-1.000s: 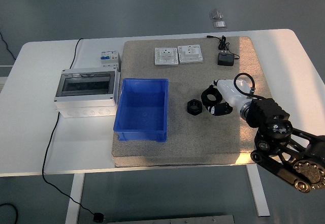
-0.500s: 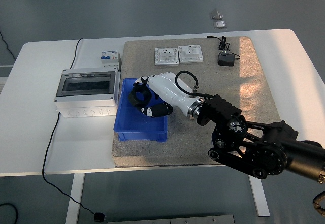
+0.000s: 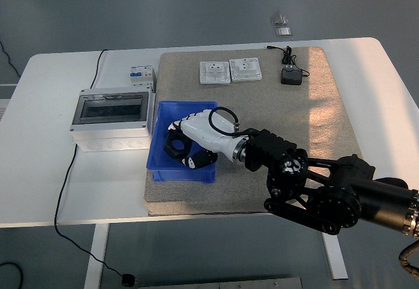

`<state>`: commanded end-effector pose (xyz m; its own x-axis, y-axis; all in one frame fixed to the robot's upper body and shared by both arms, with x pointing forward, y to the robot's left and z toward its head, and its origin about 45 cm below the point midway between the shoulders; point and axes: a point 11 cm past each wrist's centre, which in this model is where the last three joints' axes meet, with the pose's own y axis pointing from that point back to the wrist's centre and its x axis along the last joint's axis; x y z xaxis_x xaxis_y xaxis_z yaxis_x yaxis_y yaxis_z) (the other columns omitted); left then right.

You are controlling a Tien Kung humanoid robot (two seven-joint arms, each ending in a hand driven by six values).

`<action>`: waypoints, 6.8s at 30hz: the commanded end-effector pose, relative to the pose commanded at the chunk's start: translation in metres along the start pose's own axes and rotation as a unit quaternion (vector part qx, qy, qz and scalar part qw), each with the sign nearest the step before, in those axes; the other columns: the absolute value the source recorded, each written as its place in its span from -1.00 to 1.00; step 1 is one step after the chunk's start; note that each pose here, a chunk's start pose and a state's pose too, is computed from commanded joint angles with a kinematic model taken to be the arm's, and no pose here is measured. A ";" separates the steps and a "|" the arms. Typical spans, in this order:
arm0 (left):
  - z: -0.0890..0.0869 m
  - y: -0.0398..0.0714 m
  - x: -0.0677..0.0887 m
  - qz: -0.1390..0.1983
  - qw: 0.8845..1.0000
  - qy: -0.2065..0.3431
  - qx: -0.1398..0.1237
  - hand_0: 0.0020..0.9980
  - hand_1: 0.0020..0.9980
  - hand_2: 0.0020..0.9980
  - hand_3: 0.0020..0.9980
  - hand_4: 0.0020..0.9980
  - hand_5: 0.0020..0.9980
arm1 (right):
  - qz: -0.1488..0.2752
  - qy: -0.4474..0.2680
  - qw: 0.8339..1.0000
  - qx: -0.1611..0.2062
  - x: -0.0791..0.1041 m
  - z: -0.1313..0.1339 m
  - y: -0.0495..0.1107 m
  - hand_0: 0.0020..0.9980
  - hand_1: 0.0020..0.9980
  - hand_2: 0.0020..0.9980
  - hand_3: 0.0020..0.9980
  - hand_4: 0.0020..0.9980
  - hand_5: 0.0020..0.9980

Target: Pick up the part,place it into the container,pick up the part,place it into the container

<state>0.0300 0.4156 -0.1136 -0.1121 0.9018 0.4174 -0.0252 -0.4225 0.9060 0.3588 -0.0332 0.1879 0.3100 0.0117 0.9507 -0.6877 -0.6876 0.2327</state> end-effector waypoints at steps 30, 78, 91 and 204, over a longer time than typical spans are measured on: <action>-0.001 0.000 0.000 0.000 1.000 -0.002 0.001 0.42 0.36 0.26 0.48 0.64 1.00 | -0.007 0.028 0.999 -0.036 0.006 0.011 0.000 0.12 0.70 0.92 0.97 0.75 -0.29; -0.003 0.000 0.001 0.002 1.000 -0.002 0.000 0.42 0.36 0.26 0.48 0.64 1.00 | -0.071 -0.072 0.951 -0.291 -0.021 0.110 0.048 -0.02 0.30 0.60 0.74 0.64 -0.36; -0.002 0.000 0.002 0.003 1.000 0.000 -0.002 0.42 0.36 0.26 0.48 0.64 1.00 | -0.079 -0.015 0.957 -0.277 -0.029 0.104 0.046 -0.26 -0.18 -0.12 0.03 -0.12 -0.87; -0.014 0.001 -0.010 -0.010 1.000 -0.006 0.018 0.42 0.36 0.27 0.48 0.63 1.00 | 0.386 -0.651 0.644 -0.111 -0.037 0.157 0.170 0.80 0.66 0.61 0.56 0.67 0.05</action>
<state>0.0172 0.4045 -0.1181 -0.1001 0.9115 0.3989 0.0092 -0.4000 0.9165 0.3334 -0.2647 0.1604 0.0068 -0.9895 -0.1440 -0.9990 -0.0004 -0.0448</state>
